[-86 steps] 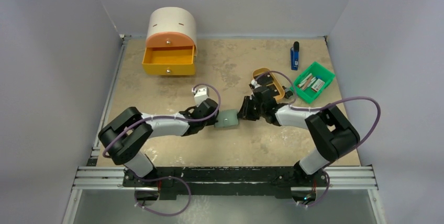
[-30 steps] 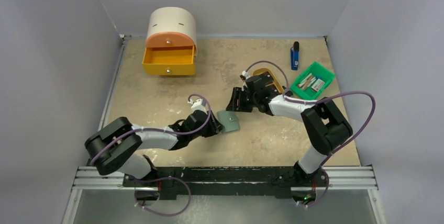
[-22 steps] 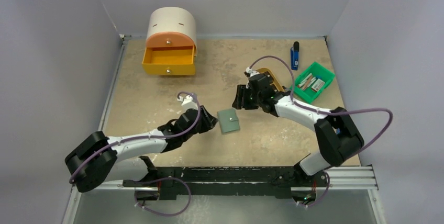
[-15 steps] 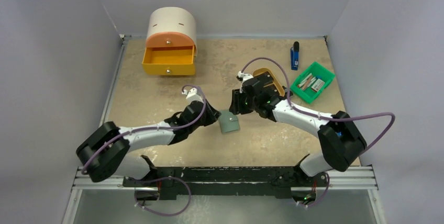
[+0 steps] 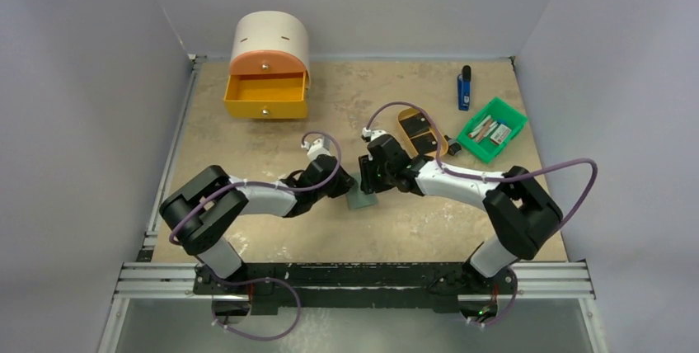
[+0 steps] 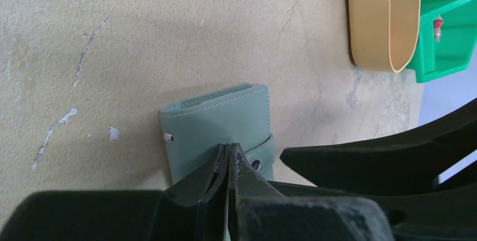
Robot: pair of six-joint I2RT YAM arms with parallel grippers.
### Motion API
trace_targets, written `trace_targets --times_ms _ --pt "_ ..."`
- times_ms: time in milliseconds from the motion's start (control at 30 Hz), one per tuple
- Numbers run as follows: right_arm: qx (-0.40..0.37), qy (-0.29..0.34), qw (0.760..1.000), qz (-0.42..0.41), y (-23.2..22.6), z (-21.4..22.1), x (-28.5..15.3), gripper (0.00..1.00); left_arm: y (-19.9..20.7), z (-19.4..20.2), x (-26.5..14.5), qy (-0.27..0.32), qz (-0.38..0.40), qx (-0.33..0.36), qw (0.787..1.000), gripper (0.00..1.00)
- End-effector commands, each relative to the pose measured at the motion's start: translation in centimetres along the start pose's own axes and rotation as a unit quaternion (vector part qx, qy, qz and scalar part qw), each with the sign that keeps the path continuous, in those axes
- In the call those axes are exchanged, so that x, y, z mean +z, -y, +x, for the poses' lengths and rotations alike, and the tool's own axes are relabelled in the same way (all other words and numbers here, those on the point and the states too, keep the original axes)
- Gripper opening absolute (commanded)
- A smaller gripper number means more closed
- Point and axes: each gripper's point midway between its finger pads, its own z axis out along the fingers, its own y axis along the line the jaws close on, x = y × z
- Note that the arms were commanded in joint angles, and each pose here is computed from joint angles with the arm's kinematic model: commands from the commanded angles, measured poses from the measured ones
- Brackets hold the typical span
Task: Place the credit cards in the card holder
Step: Open the card holder at the center of the board.
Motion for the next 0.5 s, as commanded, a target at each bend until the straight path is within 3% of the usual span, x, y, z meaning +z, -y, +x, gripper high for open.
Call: trace_targets --times_ms 0,467 --pt "-0.019 0.019 0.999 0.026 -0.1 -1.5 -0.1 0.43 -0.4 -0.9 0.3 0.022 -0.004 -0.024 0.999 0.0" --pt "-0.049 0.003 0.995 0.084 0.2 -0.5 2.3 0.52 -2.8 0.3 0.0 0.016 -0.018 -0.036 0.999 0.0"
